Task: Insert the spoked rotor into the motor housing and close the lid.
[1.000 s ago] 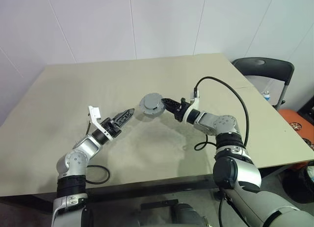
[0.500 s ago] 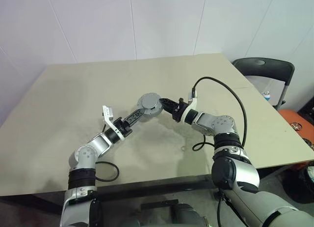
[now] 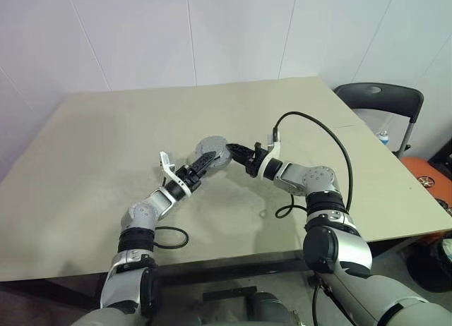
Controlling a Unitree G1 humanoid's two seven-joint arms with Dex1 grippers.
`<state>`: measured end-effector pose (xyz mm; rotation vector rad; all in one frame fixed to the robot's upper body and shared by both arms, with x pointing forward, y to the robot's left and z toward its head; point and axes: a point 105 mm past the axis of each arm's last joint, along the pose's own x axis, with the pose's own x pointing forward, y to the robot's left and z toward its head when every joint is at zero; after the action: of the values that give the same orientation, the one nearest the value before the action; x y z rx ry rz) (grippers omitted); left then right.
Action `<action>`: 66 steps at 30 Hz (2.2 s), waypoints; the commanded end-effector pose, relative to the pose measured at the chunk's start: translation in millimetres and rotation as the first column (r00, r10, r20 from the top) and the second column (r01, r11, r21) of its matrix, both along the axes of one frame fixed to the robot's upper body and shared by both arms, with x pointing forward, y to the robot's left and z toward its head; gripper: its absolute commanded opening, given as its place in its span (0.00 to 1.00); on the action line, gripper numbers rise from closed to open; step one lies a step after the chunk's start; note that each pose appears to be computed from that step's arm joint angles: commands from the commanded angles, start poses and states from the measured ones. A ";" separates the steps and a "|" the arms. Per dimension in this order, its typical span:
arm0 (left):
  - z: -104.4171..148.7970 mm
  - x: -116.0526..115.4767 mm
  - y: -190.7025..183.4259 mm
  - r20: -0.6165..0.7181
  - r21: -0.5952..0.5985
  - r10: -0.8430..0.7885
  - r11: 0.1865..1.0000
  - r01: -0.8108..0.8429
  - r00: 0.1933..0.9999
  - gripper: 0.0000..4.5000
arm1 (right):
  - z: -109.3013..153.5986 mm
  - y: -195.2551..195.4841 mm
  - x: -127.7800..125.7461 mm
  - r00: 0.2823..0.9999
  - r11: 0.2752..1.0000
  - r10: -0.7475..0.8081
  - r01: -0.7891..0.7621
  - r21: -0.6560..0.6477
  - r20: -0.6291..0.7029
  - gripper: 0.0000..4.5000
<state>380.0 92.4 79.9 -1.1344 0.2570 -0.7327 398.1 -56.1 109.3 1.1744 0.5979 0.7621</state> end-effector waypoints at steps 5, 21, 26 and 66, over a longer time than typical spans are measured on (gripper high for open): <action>21.7 8.3 -3.2 0.050 -0.119 0.006 0.993 0.000 0.999 0.59 | 28.8 -1.0 3.9 0.995 0.998 -0.003 -0.003 0.064 0.097 0.27; 27.8 2.5 -8.3 -0.003 -0.291 -0.019 0.957 0.017 1.000 0.55 | 24.6 0.8 4.4 0.994 1.000 -0.007 0.005 0.012 0.110 0.42; 27.3 2.3 -9.5 -0.014 -0.304 -0.014 0.953 0.009 1.000 0.55 | 27.5 3.3 4.4 0.992 1.000 -0.004 0.004 0.005 0.123 0.76; 12.6 45.6 160.1 -0.025 -0.015 0.719 0.694 -0.720 0.694 0.46 | 19.6 2.5 -1.0 0.991 0.999 0.025 -0.020 -0.042 0.132 0.92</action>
<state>415.8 246.2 60.0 -1.1918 -0.1026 0.0348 394.8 -51.2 113.6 1.0909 0.5713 0.8043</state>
